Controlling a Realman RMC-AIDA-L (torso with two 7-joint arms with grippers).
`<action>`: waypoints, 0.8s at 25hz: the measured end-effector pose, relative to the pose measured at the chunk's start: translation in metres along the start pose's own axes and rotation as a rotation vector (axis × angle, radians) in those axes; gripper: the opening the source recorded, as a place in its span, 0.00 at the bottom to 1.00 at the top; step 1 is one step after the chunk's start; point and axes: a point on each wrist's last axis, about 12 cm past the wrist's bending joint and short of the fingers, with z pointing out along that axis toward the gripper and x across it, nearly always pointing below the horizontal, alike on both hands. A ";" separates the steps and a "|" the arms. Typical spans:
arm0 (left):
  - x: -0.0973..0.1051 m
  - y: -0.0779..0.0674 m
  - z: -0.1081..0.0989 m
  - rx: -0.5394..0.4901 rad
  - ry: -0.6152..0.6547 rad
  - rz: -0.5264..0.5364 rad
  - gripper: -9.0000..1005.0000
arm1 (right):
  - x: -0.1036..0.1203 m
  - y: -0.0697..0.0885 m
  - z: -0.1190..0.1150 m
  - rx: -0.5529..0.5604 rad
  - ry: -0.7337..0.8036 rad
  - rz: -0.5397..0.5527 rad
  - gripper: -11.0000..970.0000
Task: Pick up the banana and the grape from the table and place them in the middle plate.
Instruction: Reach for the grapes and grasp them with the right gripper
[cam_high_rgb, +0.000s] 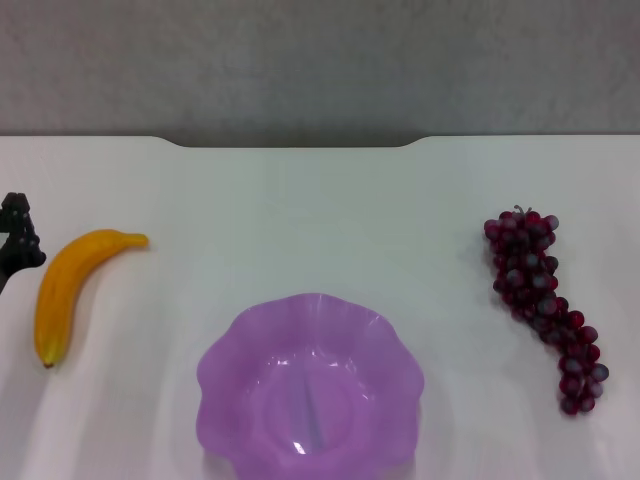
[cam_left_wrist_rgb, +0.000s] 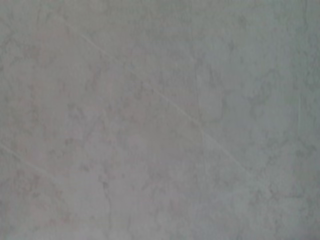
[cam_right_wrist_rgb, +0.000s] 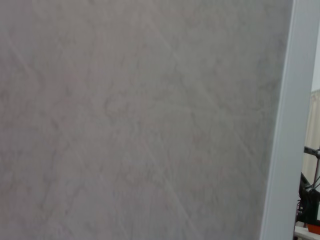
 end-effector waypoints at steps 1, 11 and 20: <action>0.000 0.000 0.000 0.000 0.001 0.001 0.05 | 0.000 0.000 0.000 -0.001 0.003 -0.001 0.04; 0.001 0.000 0.000 0.001 0.006 0.002 0.05 | 0.002 -0.002 0.000 0.000 0.011 -0.012 0.04; -0.001 0.000 0.002 0.001 0.004 0.003 0.09 | 0.002 -0.001 0.003 -0.007 0.014 -0.013 0.04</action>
